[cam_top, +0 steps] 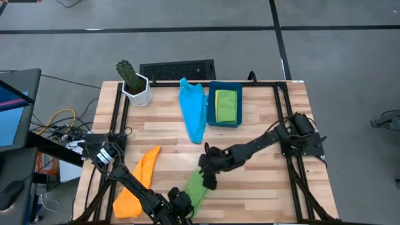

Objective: Fold microfiber towels
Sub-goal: Put the green towel into the blue bin

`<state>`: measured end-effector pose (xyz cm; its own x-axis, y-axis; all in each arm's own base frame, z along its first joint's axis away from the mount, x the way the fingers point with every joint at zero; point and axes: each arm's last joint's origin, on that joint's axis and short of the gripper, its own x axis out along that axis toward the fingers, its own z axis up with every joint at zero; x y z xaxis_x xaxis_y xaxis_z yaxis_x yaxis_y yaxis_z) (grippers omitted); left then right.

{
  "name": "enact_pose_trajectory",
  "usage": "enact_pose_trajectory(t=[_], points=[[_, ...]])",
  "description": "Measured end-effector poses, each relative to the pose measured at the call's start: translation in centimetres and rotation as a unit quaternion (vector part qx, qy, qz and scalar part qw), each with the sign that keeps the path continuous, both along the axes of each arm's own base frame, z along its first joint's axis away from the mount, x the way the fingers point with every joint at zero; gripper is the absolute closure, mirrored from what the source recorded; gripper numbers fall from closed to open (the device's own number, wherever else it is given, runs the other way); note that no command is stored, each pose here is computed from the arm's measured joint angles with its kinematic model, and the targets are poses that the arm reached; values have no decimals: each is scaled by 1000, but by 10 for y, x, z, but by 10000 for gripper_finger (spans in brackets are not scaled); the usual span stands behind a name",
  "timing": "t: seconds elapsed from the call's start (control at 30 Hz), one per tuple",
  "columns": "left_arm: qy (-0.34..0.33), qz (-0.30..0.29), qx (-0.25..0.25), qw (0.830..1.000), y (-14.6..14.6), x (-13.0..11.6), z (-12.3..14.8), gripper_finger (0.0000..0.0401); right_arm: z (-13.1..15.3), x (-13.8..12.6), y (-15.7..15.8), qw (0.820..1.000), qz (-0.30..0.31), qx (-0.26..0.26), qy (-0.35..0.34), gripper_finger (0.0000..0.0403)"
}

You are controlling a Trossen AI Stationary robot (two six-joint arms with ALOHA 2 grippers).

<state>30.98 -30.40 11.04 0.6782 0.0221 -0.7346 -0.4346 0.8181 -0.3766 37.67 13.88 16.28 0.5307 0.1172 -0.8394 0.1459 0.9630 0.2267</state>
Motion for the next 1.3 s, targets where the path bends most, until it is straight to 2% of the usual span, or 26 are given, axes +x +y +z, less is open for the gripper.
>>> enact_pose_trajectory(t=[0.1,0.33,0.5,0.6,0.67,0.9,0.93,1.1,1.3], points=[[1,0,1,1000,0,0,0,401,-11,-3,-1,1000,-6,-12,26,115],[4,3,4,1000,2,1,-1,401,-37,7,9,1000,-15,-2,26,114],[5,6,8,1000,4,2,-2,401,-51,4,11,997,-32,-8,65,122],[8,8,10,1000,5,2,-2,401,-58,3,12,996,-37,-18,75,153],[9,9,11,1000,6,2,-2,401,-57,3,11,996,-34,-20,77,190],[40,23,39,998,19,-1,8,401,-54,6,8,996,-11,2,84,373],[46,25,46,998,22,-2,11,401,-53,7,7,996,-7,9,87,384],[56,31,61,996,39,-4,41,401,-45,13,-5,995,-6,23,94,387],[54,13,86,995,57,-16,87,401,-28,13,-42,994,-3,22,109,392]])
